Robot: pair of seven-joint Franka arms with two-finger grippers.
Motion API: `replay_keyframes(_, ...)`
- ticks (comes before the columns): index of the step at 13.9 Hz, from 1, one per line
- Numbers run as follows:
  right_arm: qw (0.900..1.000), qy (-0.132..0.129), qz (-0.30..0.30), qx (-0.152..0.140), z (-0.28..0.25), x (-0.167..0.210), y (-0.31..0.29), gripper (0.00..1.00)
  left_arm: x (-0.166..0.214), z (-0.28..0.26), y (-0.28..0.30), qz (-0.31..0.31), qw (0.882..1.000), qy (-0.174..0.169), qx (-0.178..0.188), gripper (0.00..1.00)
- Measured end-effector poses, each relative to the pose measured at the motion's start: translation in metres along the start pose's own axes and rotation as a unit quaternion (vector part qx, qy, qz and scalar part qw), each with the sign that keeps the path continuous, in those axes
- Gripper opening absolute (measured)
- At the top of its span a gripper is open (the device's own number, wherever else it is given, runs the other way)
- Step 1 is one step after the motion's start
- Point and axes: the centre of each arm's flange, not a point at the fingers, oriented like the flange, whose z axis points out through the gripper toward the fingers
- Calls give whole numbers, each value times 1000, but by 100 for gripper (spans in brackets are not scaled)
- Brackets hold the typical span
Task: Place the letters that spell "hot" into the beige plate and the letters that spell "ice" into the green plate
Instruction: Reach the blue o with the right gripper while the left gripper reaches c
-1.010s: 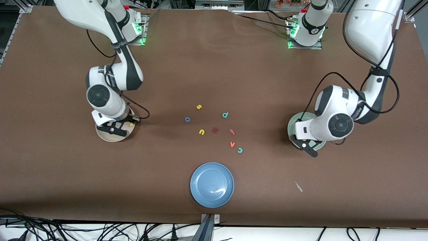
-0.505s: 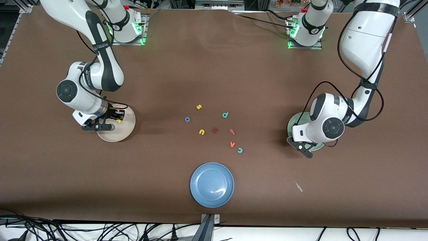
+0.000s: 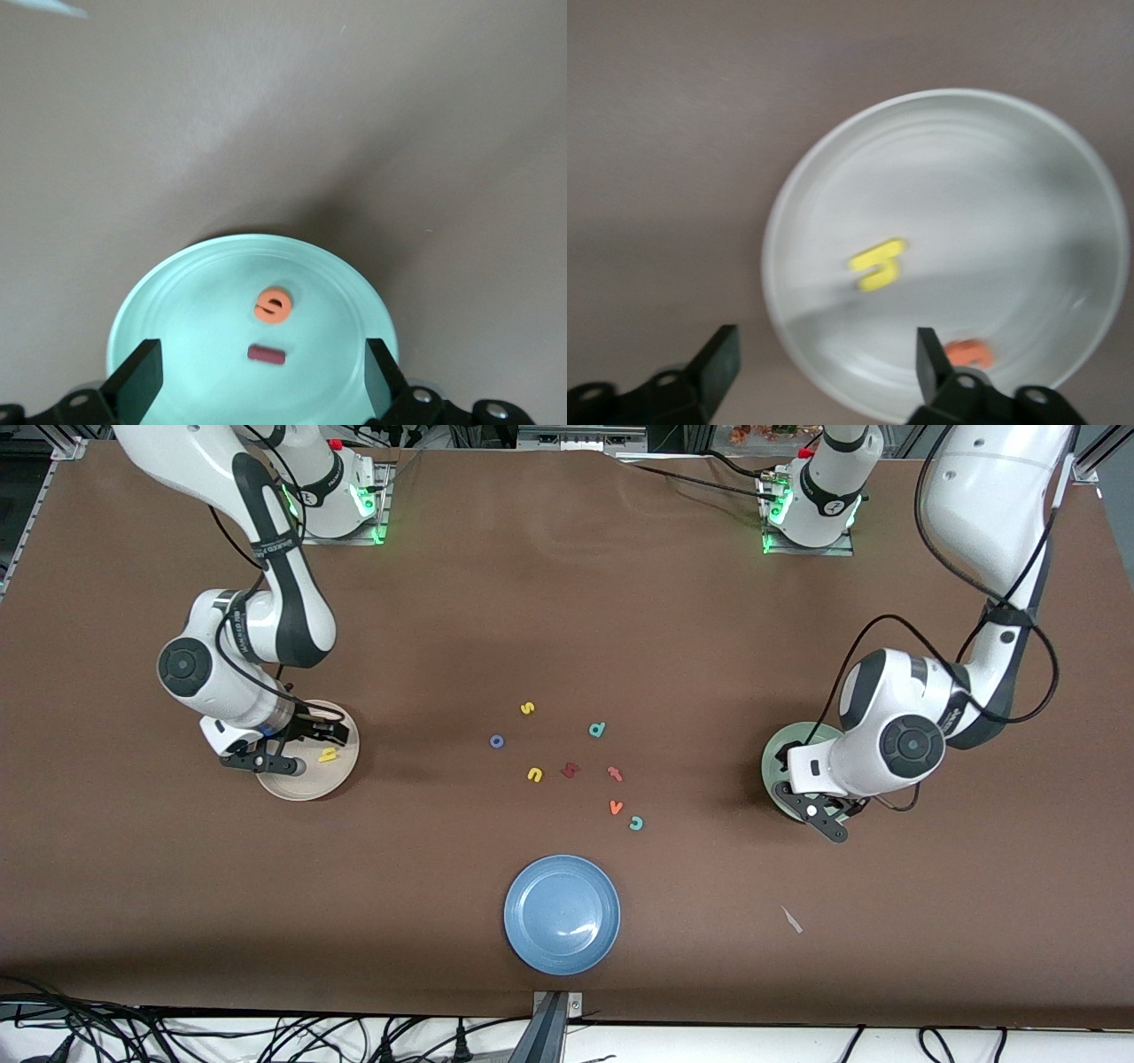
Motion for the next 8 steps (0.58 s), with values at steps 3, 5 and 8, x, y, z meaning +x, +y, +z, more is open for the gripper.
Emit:
replay_keyframes(3,999,2,49,12,-6,-23,-69,100,26,-33,36,3,1000,19,13,100)
replay_keyframes(5,999,-4,31,14,1,-41,-106,100,51,-37,72,-34,999,27,15,100)
replay_keyframes(8,1000,-3,-6,18,16,-62,-151,100,87,-32,119,-107,994,36,12,100)
